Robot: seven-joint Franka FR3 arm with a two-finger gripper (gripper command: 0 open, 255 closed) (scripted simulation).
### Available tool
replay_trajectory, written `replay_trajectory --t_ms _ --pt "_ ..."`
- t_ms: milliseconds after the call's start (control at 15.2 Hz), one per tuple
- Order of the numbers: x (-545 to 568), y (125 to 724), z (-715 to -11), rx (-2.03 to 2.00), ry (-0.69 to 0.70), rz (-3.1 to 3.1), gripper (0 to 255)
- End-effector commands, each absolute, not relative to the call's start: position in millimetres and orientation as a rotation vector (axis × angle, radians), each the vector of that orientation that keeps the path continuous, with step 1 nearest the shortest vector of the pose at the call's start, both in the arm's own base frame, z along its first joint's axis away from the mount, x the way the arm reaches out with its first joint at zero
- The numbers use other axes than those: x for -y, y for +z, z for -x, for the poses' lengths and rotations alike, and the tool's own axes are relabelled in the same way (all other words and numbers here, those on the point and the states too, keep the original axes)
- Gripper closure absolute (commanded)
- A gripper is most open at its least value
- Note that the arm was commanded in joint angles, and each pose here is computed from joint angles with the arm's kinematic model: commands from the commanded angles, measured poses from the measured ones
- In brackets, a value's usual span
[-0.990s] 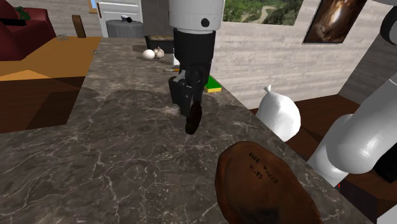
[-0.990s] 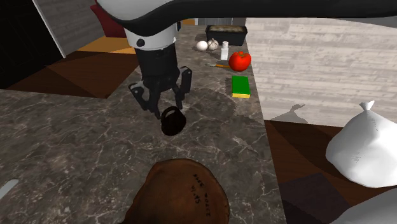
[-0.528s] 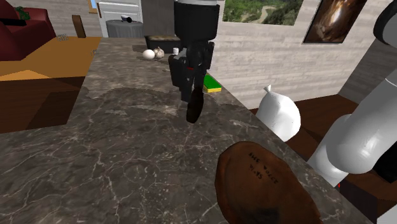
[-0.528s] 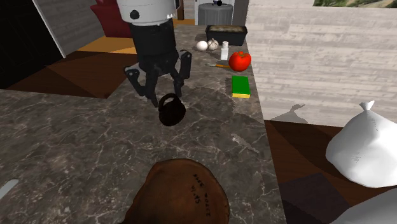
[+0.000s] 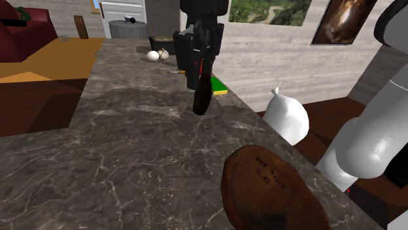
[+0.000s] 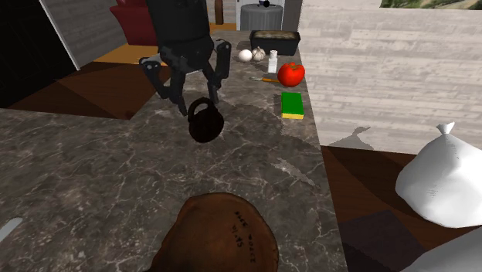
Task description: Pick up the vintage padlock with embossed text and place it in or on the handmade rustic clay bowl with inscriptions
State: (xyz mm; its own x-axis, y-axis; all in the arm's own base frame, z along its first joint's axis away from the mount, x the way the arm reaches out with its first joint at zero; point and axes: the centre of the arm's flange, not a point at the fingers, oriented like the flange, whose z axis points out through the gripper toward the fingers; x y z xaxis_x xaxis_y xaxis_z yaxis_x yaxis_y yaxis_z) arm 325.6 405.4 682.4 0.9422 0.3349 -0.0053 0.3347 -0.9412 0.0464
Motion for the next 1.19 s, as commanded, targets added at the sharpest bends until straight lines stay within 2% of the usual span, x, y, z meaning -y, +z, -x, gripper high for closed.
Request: replay_trajectory --t_ms 0,858,1122 --pt "-408 688 -306 -0.527 0.004 -3.05 255" --pt "-439 702 -140 -0.527 0.004 -3.05 255" --pt "-439 681 -140 -0.527 0.004 -3.05 255"
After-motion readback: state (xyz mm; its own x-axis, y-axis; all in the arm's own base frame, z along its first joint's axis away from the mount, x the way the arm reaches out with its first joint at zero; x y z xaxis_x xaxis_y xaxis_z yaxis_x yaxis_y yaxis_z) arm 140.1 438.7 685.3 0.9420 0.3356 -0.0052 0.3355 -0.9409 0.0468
